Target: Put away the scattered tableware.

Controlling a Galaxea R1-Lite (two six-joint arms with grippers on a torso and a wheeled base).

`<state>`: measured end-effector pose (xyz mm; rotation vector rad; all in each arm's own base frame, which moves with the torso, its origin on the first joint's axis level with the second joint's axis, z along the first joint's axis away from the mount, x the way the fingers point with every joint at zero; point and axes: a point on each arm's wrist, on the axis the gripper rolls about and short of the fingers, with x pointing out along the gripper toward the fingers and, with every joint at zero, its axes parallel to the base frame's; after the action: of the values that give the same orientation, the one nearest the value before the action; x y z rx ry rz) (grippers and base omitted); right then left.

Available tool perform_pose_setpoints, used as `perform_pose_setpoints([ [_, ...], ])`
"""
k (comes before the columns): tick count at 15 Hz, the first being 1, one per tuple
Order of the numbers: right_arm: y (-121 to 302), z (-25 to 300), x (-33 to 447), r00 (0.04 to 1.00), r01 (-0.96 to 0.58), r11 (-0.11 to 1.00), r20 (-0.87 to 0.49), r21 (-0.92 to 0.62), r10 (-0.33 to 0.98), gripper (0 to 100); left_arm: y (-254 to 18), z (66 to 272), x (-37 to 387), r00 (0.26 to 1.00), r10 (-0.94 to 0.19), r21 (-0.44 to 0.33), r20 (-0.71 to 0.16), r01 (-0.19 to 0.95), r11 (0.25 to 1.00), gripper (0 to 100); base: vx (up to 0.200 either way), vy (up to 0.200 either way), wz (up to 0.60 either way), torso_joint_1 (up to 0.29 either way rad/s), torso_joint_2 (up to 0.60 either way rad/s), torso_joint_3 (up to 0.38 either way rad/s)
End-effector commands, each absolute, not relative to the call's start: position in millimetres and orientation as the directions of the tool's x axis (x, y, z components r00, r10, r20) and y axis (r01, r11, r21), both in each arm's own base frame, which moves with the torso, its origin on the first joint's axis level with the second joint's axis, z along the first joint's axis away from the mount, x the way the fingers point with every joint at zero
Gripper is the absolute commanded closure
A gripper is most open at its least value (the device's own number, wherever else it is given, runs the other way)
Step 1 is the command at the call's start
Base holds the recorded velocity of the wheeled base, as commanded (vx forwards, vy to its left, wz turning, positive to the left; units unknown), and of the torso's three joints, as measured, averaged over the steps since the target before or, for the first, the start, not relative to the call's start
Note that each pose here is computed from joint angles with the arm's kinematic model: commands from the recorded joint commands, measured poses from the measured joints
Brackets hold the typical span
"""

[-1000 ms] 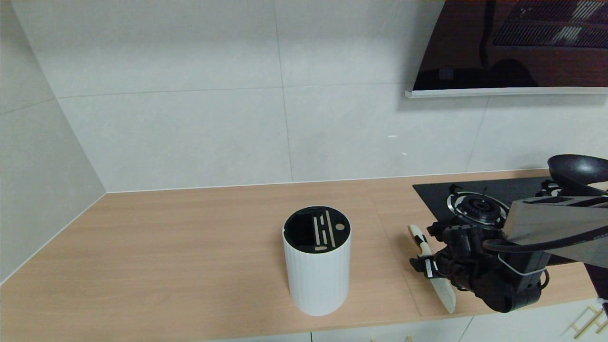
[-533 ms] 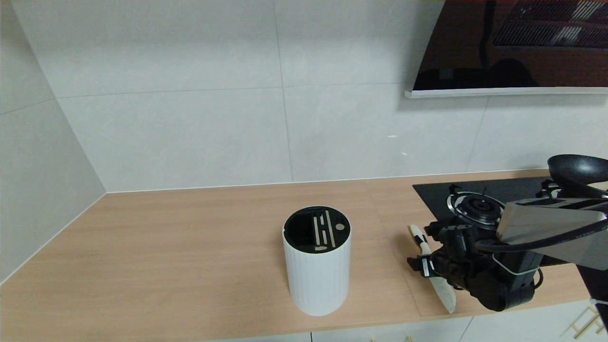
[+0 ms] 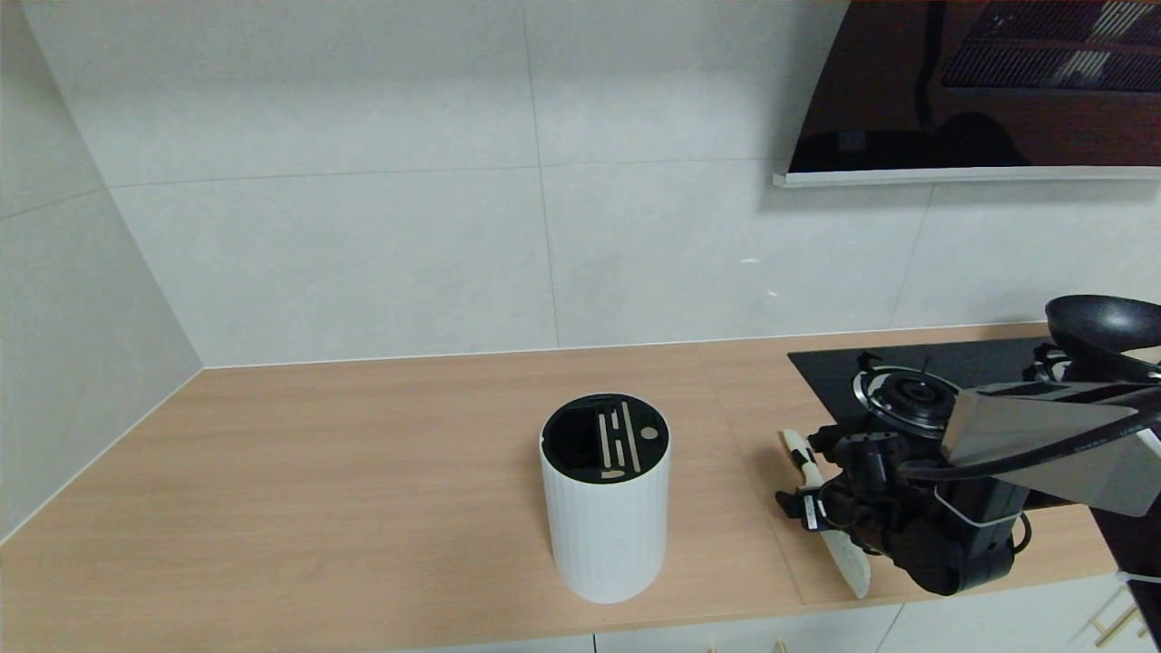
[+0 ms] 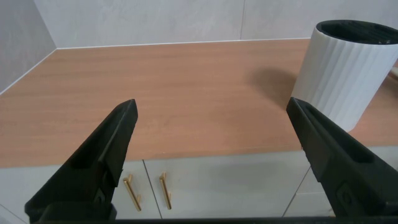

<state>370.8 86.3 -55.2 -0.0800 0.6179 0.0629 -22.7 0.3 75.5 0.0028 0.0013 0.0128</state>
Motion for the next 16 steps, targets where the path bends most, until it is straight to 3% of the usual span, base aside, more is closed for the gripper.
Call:
perform_pose_setpoints([
  [1,86,-57,371,0.81,-0.083,0.995,-0.586,-0.058,0.033,100,0,76,-23,1.0,0.012,0.003,-0.002,-0.012,1.0,0,0.0,0.0,0.0,0.0,0.0,0.0],
  [11,84,-52,366,0.808,-0.079,0.995,-0.588,-0.061,0.028,100,0,76,-23,1.0,0.012,0.003,-0.002,-0.012,1.0,0,0.0,0.0,0.0,0.0,0.0,0.0],
  [16,85,-1,349,0.855,-0.084,0.995,-0.517,-0.057,0.042,100,0,76,-23,1.0,0.012,0.005,-0.002,-0.012,1.0,0,0.0,0.0,0.0,0.0,0.0,0.0],
])
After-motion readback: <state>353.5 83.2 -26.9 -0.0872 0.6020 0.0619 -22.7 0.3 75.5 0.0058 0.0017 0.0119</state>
